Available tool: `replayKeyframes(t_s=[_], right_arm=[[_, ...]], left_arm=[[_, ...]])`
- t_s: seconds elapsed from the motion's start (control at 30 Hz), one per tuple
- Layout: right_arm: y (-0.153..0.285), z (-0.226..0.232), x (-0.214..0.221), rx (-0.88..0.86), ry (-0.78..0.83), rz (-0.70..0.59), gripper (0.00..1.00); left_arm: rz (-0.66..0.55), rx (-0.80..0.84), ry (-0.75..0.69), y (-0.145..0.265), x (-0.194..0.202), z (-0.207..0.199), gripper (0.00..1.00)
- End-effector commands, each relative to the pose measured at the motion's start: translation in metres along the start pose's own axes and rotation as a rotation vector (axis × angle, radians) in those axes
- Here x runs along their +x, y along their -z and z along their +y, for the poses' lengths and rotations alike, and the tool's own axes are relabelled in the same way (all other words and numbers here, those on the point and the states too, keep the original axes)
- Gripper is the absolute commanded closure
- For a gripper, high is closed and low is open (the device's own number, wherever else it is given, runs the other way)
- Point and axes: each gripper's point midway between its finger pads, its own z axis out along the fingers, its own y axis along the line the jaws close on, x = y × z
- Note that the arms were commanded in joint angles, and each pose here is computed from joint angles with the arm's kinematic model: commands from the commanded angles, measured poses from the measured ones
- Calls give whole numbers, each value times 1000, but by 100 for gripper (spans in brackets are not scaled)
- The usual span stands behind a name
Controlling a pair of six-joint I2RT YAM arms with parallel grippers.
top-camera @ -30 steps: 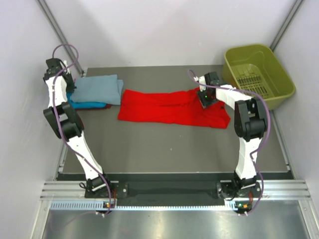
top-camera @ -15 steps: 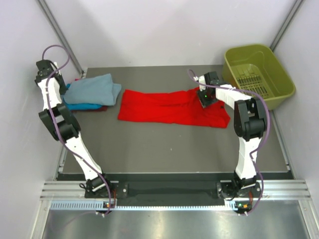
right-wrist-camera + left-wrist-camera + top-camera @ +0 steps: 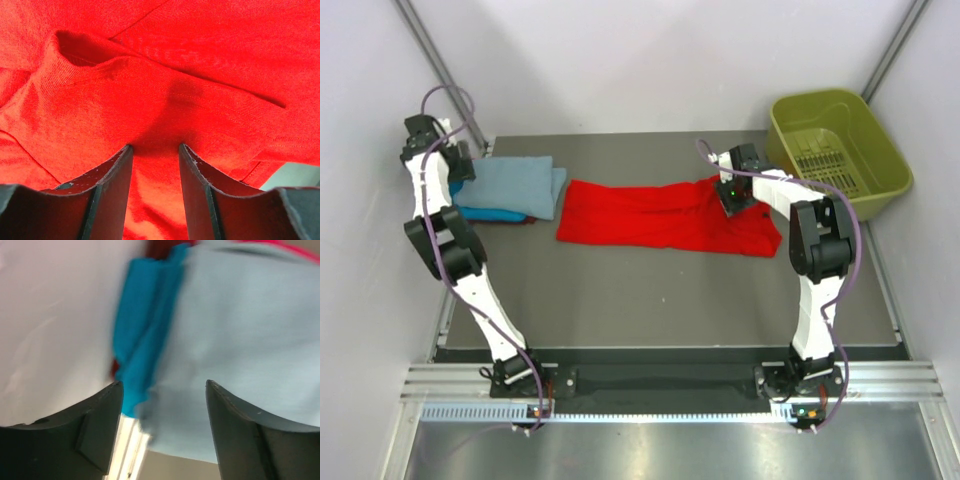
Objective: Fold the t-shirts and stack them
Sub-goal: Fold the tshirt
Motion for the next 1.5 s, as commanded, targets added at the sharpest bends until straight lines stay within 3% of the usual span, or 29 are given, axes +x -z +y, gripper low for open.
replayKeyframes(t_s=[0.0, 0.07, 0.1, 0.2, 0.27, 0.3, 0.4, 0.7, 1.03, 1.47], right_arm=[[-3, 11, -13, -10, 13, -39, 57], [-3, 11, -14, -10, 14, -40, 57], [-4, 12, -14, -11, 15, -39, 57], [-3, 11, -16, -8, 15, -46, 57], [-1, 11, -18, -6, 17, -49, 57], [1, 9, -19, -2, 21, -53, 57], [3, 8, -19, 3, 26, -55, 57], [7, 9, -14, 3, 30, -52, 57], [8, 3, -14, 36, 40, -50, 57], [5, 3, -14, 37, 38, -47, 57]], left_arm=[[-245, 111, -90, 74, -77, -56, 22], [-288, 175, -148, 92, -87, -101, 12], [-288, 203, -162, 93, -86, -117, 3], [-254, 314, -191, 90, -73, -169, 8], [-206, 407, -200, 81, -57, -198, 24], [-158, 435, -183, 68, -43, -209, 49], [-88, 483, -138, 47, -23, -221, 100], [15, 551, -149, -12, 10, -251, 100], [73, 603, -199, -16, 38, -299, 100], [155, 525, -216, -39, 71, -285, 100]])
